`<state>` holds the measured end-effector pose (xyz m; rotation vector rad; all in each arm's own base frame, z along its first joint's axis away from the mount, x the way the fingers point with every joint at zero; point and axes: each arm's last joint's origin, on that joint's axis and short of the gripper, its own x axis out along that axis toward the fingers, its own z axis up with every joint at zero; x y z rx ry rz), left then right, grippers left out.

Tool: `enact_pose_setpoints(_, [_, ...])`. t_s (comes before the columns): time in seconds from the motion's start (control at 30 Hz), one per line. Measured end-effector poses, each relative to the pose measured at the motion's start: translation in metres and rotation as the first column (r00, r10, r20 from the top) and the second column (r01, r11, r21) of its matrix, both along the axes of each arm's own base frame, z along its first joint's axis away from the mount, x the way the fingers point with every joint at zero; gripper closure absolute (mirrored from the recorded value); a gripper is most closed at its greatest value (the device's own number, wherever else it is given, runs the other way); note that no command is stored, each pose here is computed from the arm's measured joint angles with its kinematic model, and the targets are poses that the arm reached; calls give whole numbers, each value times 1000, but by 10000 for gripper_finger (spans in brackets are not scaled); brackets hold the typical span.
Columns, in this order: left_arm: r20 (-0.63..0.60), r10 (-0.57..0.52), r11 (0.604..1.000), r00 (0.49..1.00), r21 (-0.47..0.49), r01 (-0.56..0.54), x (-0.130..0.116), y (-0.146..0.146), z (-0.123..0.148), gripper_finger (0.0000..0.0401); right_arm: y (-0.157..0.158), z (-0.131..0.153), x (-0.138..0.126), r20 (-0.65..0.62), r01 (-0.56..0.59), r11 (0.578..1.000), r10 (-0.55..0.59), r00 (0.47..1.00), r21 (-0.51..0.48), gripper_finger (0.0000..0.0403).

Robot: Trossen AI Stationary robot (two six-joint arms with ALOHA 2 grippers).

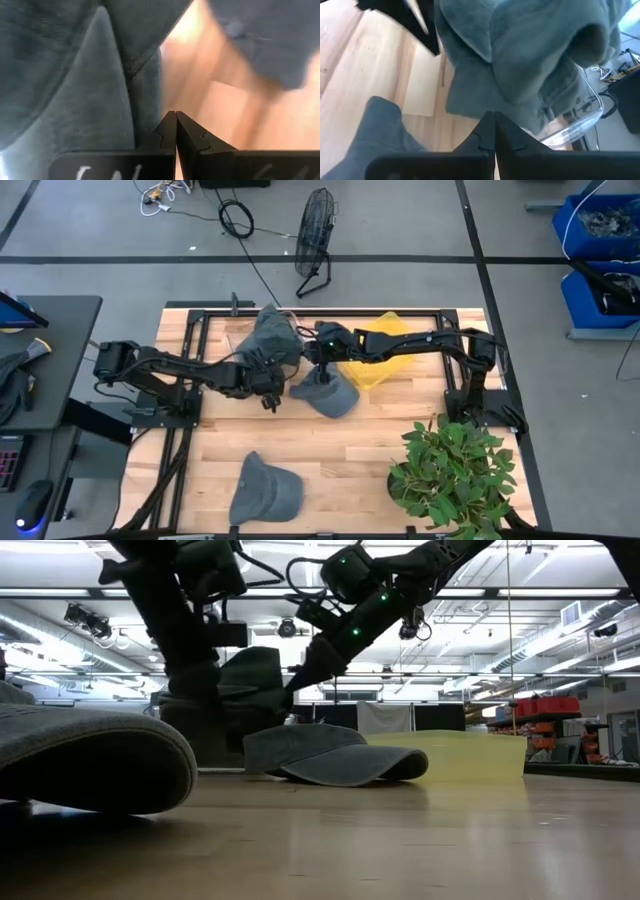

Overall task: Pick & Place hat
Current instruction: Put the black cap into the transparent bin

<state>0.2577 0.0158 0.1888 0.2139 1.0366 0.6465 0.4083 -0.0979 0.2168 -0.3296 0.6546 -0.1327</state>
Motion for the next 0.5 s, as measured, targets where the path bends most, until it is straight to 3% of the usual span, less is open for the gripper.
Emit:
enact_pose_setpoints(0.2, [1,50,992,999,120,-50,-3,6,5,399,-3,-3,-3,-39,11,1000,-10,999,12,403])
enact_pose_setpoints(0.5, [-13,140,971,990,199,-135,-6,25,8,399,-3,-3,-3,-41,1,1000,-1,999,2,403])
